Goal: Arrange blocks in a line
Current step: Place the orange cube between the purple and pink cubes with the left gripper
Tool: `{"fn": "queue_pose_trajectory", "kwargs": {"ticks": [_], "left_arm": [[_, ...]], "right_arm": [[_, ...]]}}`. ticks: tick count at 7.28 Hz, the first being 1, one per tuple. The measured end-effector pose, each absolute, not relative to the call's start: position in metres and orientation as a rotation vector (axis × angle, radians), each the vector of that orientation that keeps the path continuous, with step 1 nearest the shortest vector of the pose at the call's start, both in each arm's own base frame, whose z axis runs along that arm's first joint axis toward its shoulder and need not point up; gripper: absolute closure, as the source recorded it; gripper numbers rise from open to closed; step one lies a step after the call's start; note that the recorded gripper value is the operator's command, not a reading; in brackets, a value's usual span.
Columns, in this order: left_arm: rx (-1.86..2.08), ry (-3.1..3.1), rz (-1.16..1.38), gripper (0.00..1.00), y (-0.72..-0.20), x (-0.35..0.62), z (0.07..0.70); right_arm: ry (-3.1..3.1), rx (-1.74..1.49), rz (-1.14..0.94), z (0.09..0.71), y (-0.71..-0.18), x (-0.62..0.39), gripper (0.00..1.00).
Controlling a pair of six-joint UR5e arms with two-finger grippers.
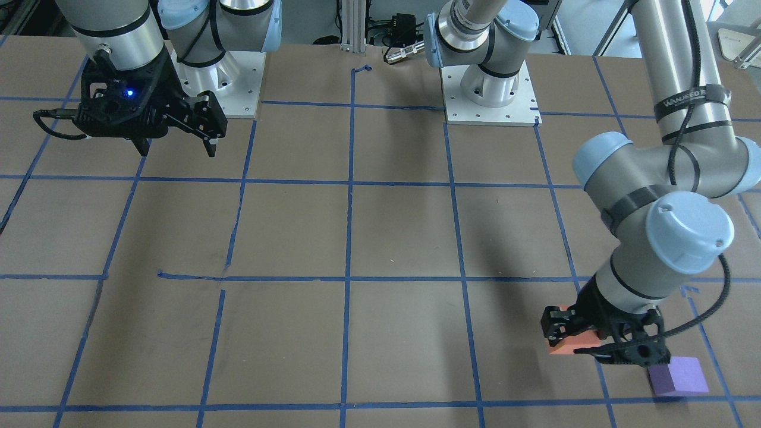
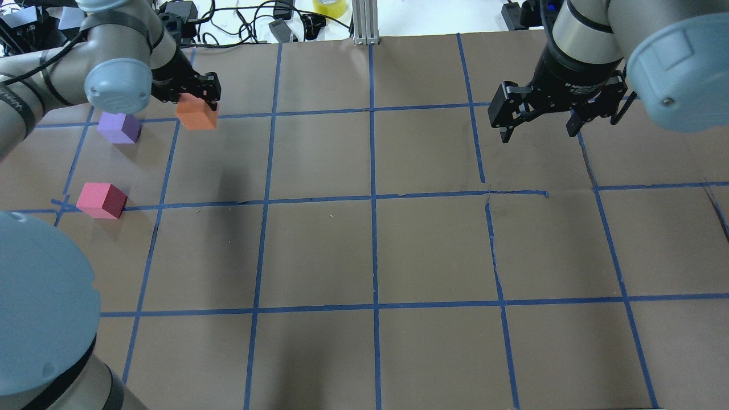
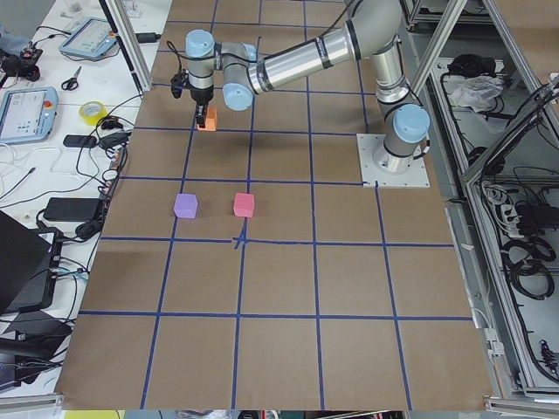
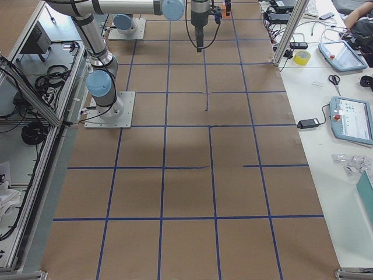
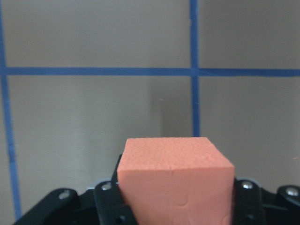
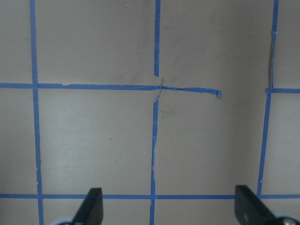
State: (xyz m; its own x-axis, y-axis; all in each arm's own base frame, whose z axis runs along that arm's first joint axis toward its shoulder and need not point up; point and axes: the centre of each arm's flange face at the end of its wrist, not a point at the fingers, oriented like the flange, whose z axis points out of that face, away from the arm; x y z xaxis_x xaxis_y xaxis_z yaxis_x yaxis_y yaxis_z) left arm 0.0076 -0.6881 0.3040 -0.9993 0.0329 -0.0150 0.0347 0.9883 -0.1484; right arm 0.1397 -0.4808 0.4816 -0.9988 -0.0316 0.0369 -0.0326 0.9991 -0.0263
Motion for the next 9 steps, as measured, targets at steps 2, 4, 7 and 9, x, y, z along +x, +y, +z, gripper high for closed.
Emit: {"fn": "queue_pose_trajectory", "kwargs": {"ticks": [2,4,7,9], "left_arm": [[0.136,3.123,-0.22,1.0,-0.685,0.105,0.292],[0.173,3.164,-0.243,1.0,-0.68,0.178,0.271],[0.175,3.175,-0.228,1.0,-0.676,0.223,0.245],[0.134,3.189,-0.191,1.0,-0.664,0.235,0.234]], "right_arm": [[-3.102,0.055,0.033,0.481,-0.48,0.139,0.0],[-3.101,0.056,0.032,0.481,-0.48,0.139,0.0],[-3.1,0.054,0.029,0.48,-0.48,0.138,0.0],[-3.097,0.056,0.026,0.48,-0.48,0.138,0.0]]}}
